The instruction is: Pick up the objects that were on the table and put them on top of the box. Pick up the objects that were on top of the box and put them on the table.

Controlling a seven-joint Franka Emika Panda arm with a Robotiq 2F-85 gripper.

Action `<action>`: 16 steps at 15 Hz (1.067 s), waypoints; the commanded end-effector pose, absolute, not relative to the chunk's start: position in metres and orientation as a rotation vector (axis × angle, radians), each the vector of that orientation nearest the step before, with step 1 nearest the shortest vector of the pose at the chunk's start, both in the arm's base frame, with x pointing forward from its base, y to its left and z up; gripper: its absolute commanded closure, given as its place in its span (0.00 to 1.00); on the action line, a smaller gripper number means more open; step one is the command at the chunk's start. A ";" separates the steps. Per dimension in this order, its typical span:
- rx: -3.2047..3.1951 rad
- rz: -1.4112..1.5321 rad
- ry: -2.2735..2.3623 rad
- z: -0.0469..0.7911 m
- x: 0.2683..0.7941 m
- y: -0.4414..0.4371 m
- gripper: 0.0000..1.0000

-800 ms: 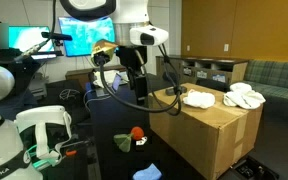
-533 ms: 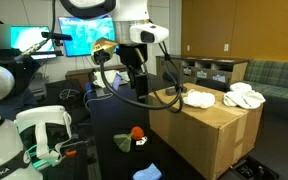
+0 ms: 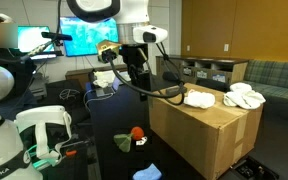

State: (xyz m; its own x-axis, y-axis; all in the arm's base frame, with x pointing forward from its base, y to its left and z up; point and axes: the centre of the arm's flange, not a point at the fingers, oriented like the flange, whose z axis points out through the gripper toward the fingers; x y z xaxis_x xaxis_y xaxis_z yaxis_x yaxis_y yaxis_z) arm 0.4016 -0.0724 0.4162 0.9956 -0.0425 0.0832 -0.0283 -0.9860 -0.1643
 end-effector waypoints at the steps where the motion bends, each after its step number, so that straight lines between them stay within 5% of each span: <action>1: -2.982 -0.196 -0.043 0.422 0.443 -0.046 0.00; 16: -2.960 -0.557 -0.199 0.397 0.599 0.069 0.00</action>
